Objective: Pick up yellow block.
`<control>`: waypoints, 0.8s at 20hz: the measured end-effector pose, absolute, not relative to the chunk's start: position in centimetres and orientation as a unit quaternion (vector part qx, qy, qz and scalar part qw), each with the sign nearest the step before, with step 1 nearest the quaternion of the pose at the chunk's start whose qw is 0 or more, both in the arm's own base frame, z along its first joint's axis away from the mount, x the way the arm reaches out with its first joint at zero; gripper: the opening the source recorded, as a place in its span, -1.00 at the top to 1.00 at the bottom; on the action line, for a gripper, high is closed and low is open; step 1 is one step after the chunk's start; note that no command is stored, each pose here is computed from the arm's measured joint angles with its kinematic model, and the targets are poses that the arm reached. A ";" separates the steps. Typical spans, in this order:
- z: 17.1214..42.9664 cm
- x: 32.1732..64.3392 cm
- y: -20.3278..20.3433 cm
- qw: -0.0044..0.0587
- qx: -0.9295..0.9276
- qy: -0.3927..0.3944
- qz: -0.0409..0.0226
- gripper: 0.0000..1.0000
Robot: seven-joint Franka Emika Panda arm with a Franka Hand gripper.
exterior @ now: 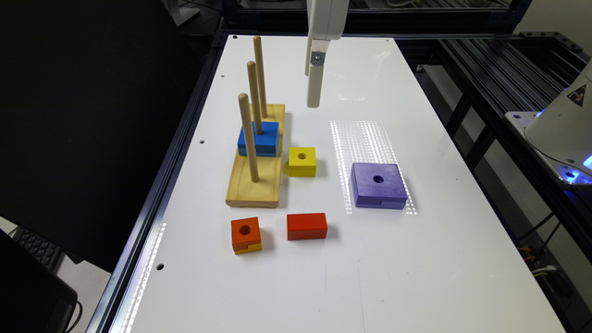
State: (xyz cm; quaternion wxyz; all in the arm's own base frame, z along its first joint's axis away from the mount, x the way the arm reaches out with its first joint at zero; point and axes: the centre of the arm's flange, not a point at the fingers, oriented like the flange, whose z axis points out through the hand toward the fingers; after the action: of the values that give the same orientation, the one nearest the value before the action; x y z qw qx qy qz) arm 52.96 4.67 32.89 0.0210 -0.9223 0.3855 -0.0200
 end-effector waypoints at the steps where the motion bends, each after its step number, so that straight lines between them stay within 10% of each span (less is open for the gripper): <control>1: 32.9 53.0 4.7 0.021 -0.922 0.385 -0.020 -1.00; 16: 27.6 53.5 4.7 0.019 -0.922 0.386 -0.004 -1.00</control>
State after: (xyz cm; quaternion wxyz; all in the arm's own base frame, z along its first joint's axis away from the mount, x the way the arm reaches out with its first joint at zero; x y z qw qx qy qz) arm 53.54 4.67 27.55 0.0188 -0.9224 0.3858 -0.0045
